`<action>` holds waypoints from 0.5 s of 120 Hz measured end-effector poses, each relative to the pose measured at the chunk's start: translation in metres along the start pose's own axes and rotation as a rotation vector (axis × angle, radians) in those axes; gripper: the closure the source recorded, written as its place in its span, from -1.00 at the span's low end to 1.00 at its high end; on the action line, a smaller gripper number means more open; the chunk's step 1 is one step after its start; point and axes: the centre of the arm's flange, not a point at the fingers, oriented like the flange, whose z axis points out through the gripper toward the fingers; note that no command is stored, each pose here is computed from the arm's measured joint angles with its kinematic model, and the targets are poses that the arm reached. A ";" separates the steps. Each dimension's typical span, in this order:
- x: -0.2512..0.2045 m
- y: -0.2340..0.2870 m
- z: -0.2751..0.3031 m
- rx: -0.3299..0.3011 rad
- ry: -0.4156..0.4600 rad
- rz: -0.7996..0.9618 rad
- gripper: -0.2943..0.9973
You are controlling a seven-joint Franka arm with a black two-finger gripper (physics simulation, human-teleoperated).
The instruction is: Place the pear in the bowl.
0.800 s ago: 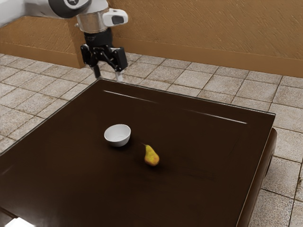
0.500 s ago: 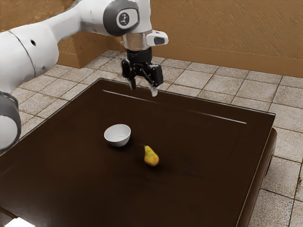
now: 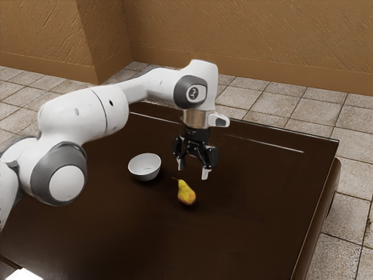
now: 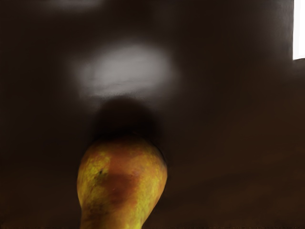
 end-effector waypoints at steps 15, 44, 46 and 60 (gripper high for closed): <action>0.009 -0.006 0.022 -0.001 -0.028 -0.005 -0.54; 0.022 -0.021 0.060 -0.005 -0.079 -0.008 -0.54; 0.022 -0.021 0.063 -0.006 -0.085 -0.007 -0.54; 0.026 -0.021 0.079 -0.009 -0.110 -0.001 -0.54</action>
